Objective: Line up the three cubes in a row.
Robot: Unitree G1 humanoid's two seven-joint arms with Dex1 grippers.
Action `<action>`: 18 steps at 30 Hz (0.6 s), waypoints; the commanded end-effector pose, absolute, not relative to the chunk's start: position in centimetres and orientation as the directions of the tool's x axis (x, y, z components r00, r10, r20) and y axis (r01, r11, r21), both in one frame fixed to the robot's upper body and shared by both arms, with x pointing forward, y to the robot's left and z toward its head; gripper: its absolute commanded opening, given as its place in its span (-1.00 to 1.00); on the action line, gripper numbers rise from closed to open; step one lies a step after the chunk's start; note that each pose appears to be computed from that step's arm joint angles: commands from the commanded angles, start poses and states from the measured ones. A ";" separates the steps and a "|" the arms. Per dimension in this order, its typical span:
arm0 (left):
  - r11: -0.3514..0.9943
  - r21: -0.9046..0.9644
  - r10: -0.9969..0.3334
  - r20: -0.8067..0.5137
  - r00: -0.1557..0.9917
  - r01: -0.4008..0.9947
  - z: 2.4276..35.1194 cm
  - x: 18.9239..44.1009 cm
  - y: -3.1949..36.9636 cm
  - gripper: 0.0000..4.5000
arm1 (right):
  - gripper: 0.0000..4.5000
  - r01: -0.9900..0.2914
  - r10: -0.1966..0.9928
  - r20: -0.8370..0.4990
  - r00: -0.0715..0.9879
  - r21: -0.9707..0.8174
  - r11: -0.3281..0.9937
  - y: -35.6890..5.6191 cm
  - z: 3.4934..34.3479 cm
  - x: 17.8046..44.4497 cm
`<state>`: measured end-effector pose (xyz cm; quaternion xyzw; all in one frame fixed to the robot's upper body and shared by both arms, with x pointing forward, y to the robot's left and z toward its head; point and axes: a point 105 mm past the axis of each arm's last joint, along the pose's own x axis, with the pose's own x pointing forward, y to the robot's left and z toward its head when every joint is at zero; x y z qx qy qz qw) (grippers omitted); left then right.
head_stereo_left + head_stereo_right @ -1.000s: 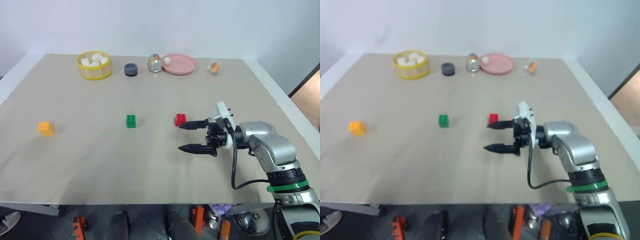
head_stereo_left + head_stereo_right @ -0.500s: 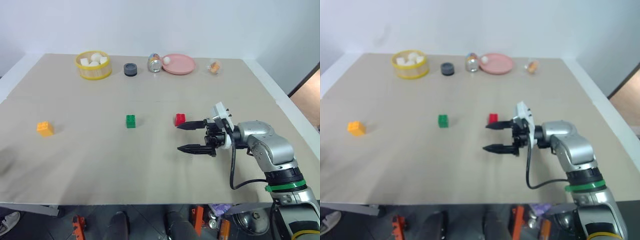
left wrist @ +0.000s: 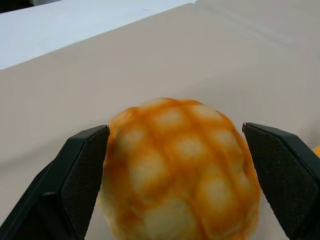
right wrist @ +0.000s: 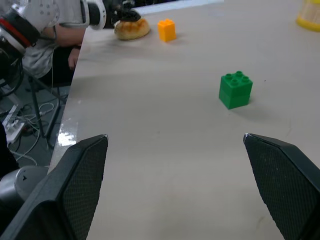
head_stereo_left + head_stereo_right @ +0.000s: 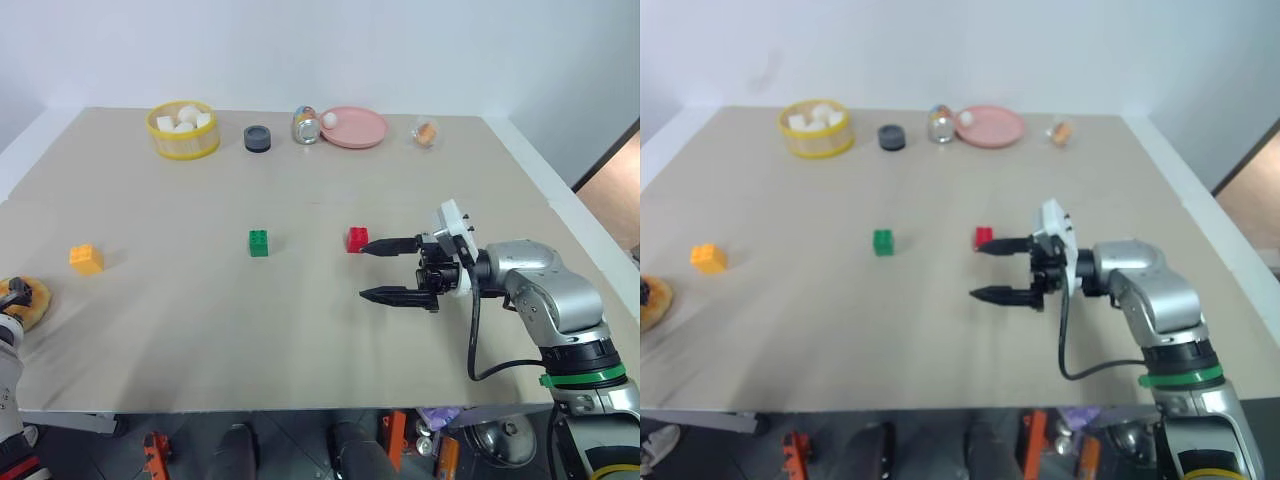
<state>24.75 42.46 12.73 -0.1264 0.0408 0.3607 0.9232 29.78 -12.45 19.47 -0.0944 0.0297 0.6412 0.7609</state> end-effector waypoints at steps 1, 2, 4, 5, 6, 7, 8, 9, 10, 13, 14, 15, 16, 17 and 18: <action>0.695 -0.158 0.699 -0.082 0.711 -0.702 15.1 24.1 42.0 0.99 | 1.00 -0.974 0.977 -0.126 0.175 -0.164 0.153 -12.5 21.7 29.4; 0.686 -0.154 0.712 -0.059 0.700 -0.711 15.6 23.8 42.0 0.99 | 1.00 -0.975 0.976 -0.128 0.174 -0.164 0.152 -12.6 21.7 29.3; 0.665 -0.152 0.738 -0.022 0.675 -0.732 16.4 23.2 42.2 0.99 | 1.00 -0.975 0.975 -0.140 0.173 -0.163 0.150 -12.6 21.4 29.3; 0.648 -0.148 0.756 0.007 0.655 -0.747 17.1 22.7 42.3 0.99 | 1.00 -0.976 0.975 -0.143 0.172 -0.161 0.149 -12.7 21.3 29.3; 0.635 -0.148 0.769 0.034 0.638 -0.758 17.8 22.3 42.4 0.99 | 1.00 -0.976 0.975 -0.144 0.172 -0.160 0.148 -12.7 21.3 29.3; 0.633 -0.157 0.773 0.067 0.631 -0.758 18.6 22.2 42.3 0.99 | 1.00 -0.976 0.974 -0.145 0.172 -0.159 0.149 -12.7 21.2 29.3; 0.633 -0.164 0.773 0.087 0.628 -0.756 19.2 22.1 42.1 0.99 | 1.00 -0.976 0.974 -0.146 0.173 -0.159 0.149 -12.8 21.2 29.3; 0.653 -0.173 0.757 0.127 0.641 -0.737 20.1 22.4 41.6 0.99 | 1.00 -0.976 0.974 -0.148 0.175 -0.160 0.151 -12.8 21.2 29.4; 0.694 -0.181 0.720 0.184 0.669 -0.697 21.4 23.0 40.7 0.99 | 1.00 -0.975 0.973 -0.148 0.178 -0.161 0.154 -12.9 21.2 29.5; 0.867 -0.167 0.496 0.387 0.777 -0.470 26.1 25.5 35.8 0.99 | 1.00 -0.968 0.968 -0.135 0.209 -0.169 0.186 -13.4 21.8 29.9; 0.916 -0.150 0.400 0.427 0.811 -0.372 27.1 26.3 33.8 0.99 | 1.00 -0.964 0.966 -0.128 0.226 -0.172 0.203 -13.6 22.0 30.1; 0.951 -0.107 0.307 0.456 0.835 -0.290 27.8 27.0 31.9 0.99 | 1.00 -0.959 0.962 -0.121 0.244 -0.175 0.221 -13.9 22.2 30.3; 0.976 -0.043 0.209 0.478 0.853 -0.215 28.3 27.5 29.9 0.99 | 1.00 -0.954 0.957 -0.114 0.266 -0.175 0.244 -14.2 22.4 30.6; 0.990 -0.004 0.123 0.482 0.867 -0.138 28.4 28.0 28.2 0.99 | 1.00 -0.949 0.953 -0.107 0.285 -0.175 0.264 -14.5 22.6 30.8; 0.997 0.028 0.047 0.480 0.876 -0.069 28.3 28.3 26.8 0.99 | 1.00 -0.944 0.948 -0.102 0.301 -0.173 0.281 -14.8 22.7 31.0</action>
